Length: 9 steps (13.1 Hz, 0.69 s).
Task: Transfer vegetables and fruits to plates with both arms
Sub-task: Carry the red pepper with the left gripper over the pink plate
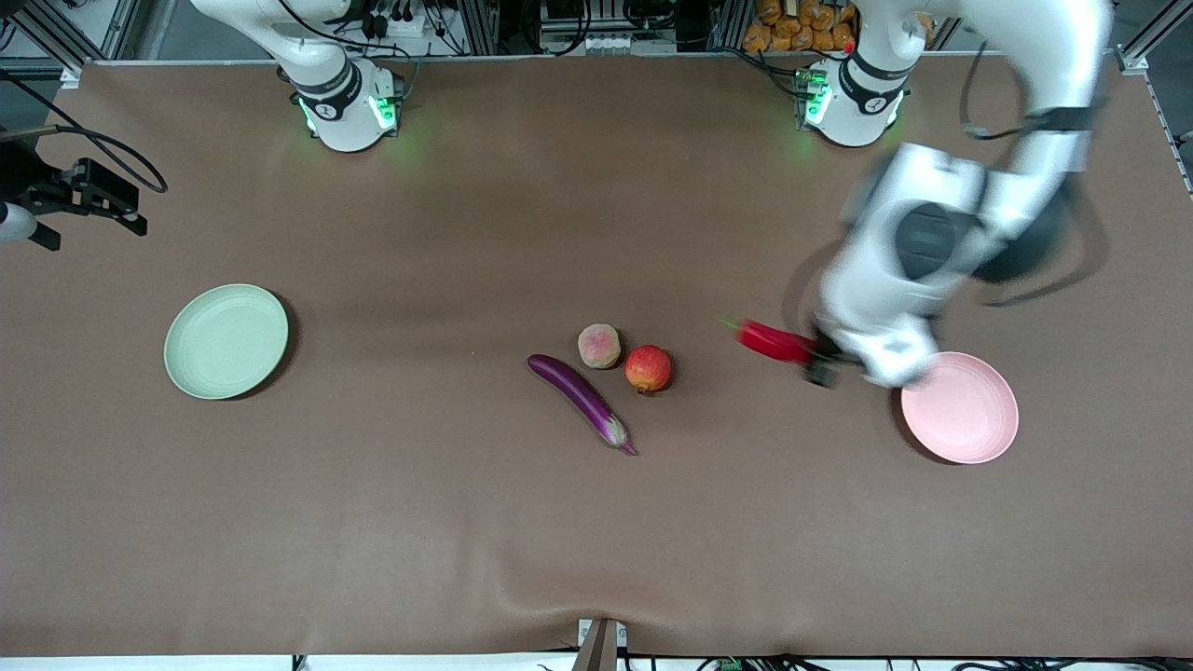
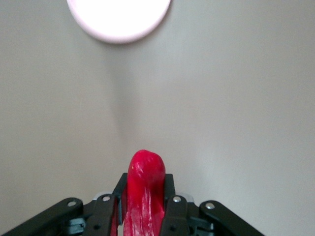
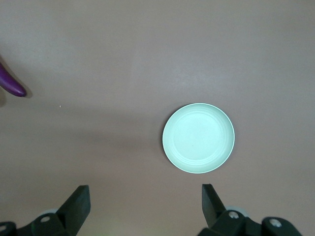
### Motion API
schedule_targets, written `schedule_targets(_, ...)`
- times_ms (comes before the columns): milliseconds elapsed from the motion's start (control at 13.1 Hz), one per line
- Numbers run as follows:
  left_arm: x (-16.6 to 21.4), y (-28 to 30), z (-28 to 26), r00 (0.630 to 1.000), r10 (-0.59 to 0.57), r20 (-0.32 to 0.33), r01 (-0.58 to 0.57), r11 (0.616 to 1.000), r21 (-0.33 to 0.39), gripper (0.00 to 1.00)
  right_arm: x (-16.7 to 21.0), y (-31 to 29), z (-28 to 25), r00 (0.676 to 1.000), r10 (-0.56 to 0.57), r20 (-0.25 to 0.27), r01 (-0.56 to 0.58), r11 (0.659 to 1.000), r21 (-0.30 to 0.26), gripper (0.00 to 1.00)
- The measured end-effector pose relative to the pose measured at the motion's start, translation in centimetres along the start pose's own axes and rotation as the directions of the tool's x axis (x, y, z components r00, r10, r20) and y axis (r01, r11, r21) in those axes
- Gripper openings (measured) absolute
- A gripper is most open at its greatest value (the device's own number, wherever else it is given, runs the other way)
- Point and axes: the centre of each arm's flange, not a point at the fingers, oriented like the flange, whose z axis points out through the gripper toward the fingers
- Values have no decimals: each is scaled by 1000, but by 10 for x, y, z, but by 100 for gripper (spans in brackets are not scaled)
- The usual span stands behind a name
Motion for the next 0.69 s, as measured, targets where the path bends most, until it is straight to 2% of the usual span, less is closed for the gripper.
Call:
schedule_targets(152,101,-9,4,1000,-1,-7,1,1000,2,31,13,3,23,999,0,40,-1,1000,8,100)
schedule_targets(305,163,-21,21,999,40,6,-40,999,25,31,30,5,53,996,-4,84,2,1000,17,100)
schedule_targets(534,178,-20,66,997,69,39,-71,996,58,31,49,-31,60,997,-8,80,5,999,43,100)
schedule_targets(686,193,-23,102,993,109,43,-110,993,32,31,60,-80,55,989,127,78,-133,988,80,100)
